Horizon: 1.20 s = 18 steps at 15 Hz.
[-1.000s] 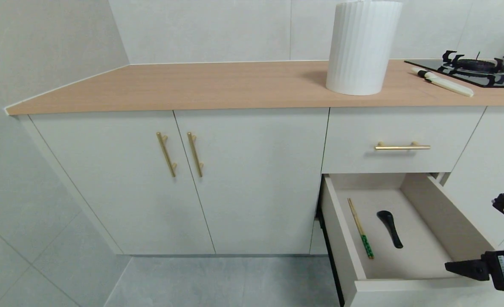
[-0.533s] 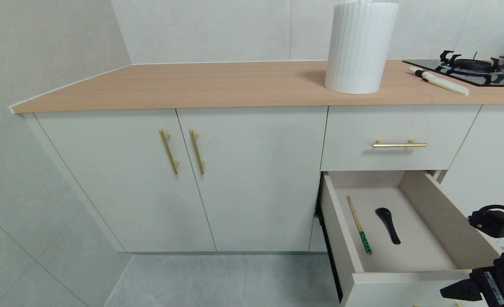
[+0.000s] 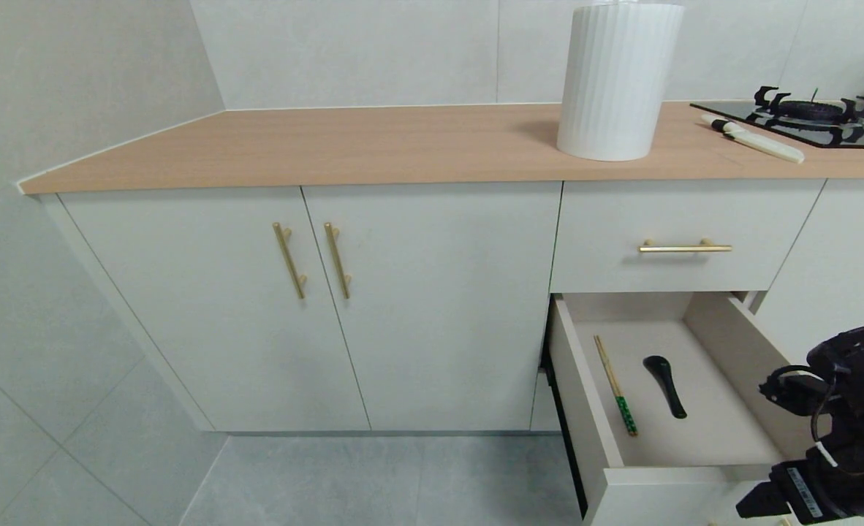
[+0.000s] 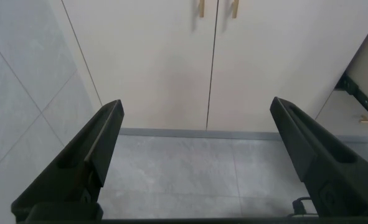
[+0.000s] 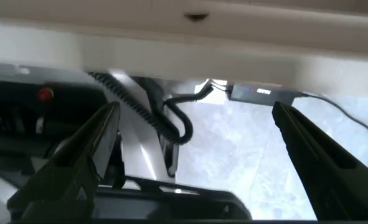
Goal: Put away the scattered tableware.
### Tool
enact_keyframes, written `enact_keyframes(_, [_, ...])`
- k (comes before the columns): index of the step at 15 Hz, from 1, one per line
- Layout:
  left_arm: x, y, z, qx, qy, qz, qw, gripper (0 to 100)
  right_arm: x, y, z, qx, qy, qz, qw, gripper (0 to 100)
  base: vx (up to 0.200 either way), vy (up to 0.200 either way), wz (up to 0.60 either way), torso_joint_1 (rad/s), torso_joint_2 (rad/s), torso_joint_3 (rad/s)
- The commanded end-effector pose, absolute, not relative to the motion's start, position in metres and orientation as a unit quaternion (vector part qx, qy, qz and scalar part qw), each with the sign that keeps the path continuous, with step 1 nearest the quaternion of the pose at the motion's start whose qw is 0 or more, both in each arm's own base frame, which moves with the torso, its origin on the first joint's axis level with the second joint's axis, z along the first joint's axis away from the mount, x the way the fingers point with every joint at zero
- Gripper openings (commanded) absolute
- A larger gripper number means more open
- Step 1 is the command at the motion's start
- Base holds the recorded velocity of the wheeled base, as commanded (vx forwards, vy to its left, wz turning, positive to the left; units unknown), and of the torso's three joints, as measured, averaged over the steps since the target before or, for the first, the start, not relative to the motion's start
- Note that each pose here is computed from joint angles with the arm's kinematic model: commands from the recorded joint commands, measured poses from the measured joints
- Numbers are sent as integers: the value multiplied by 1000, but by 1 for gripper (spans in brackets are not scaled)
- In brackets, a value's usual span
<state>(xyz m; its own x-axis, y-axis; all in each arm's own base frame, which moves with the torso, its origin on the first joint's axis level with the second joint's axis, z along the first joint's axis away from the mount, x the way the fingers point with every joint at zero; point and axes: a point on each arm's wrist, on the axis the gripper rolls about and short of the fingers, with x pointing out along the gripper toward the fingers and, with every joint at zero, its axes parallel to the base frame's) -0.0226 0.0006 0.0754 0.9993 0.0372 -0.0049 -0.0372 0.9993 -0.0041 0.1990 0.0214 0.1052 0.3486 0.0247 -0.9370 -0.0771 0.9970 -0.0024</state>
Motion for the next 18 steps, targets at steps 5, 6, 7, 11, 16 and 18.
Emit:
enact_keyframes(5, [-23, 1, 75, -2, 2, 19, 1000, 100, 214, 22, 104, -21, 532, 30, 846, 100, 0, 0, 0, 0, 0, 0])
enact_keyframes(6, [-23, 1, 75, -3, 2, 19, 1000, 100, 218, 23, 104, -20, 521, 31, 852, 100, 0, 0, 0, 0, 0, 0])
enact_keyframes(7, [-23, 1, 75, -2, 2, 19, 1000, 100, 222, 23, 104, -21, 510, 32, 860, 100, 0, 0, 0, 0, 0, 0])
enact_keyframes(11, [-23, 1, 75, -2, 2, 19, 1000, 100, 252, 27, 104, -23, 490, 34, 871, 100, 0, 0, 0, 0, 0, 0])
enact_keyframes(16, [-23, 1, 75, -2, 2, 19, 1000, 100, 301, 32, 103, -24, 474, 34, 880, 100, 0, 0, 0, 0, 0, 0])
enact_keyframes(18, [-23, 1, 75, -2, 2, 19, 1000, 100, 318, 33, 101, -30, 467, 24, 884, 100, 0, 0, 0, 0, 0, 0])
